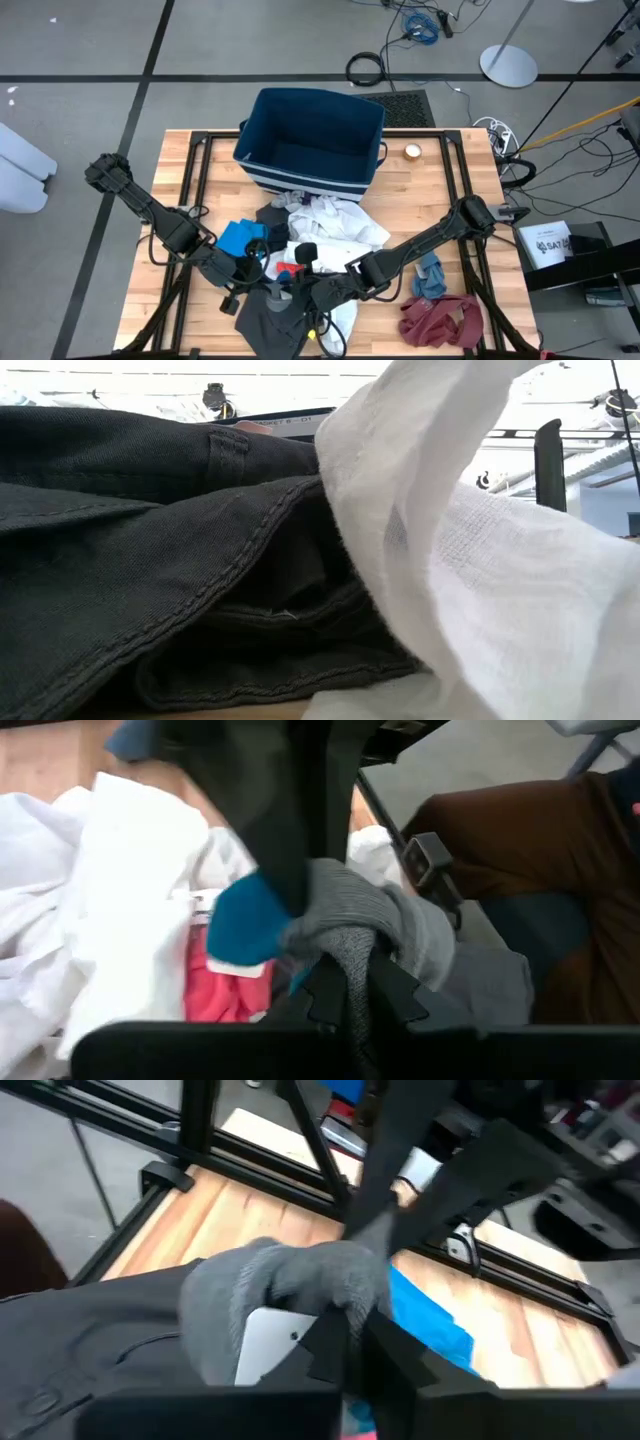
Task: Sort clothes
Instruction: Move the blue and gray sock to the right of the table
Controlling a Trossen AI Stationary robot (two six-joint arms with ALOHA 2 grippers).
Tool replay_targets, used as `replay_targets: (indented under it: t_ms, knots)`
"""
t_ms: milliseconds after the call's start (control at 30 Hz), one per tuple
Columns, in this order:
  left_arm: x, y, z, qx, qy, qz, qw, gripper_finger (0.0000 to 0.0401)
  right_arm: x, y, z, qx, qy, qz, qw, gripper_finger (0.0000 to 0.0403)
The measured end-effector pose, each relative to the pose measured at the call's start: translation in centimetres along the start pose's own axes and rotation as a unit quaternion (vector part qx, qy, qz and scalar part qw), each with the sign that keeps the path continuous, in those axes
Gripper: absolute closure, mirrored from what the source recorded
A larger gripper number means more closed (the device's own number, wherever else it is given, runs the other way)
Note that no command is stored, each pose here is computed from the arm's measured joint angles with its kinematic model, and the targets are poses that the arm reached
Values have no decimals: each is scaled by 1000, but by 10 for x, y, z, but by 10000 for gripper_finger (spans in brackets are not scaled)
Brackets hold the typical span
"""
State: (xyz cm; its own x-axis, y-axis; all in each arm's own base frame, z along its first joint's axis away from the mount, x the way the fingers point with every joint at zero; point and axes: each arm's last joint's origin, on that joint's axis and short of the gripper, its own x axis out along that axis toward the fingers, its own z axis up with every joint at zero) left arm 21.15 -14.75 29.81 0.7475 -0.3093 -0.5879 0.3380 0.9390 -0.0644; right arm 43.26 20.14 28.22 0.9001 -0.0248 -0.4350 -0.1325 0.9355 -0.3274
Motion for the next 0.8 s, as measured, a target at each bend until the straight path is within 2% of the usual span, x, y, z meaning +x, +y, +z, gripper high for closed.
replay_targets:
  t_ms: [100,300,500,633,800]
  knots:
    - [0,2,-1,2,0,32,999,377,0,0,0,4,-1,8,1000,395]
    - [0,3,-3,26,11,39,999,368,0,0,-1,8,2,9,1000,400]
    - [0,3,-5,29,20,41,999,301,-1,1,-8,6,42,-24,999,402]
    - [-5,6,-8,31,34,45,998,247,-7,-1,-10,16,65,-25,997,402]
    - [-21,10,-7,29,23,57,998,209,-39,-6,-5,29,103,-69,992,402]
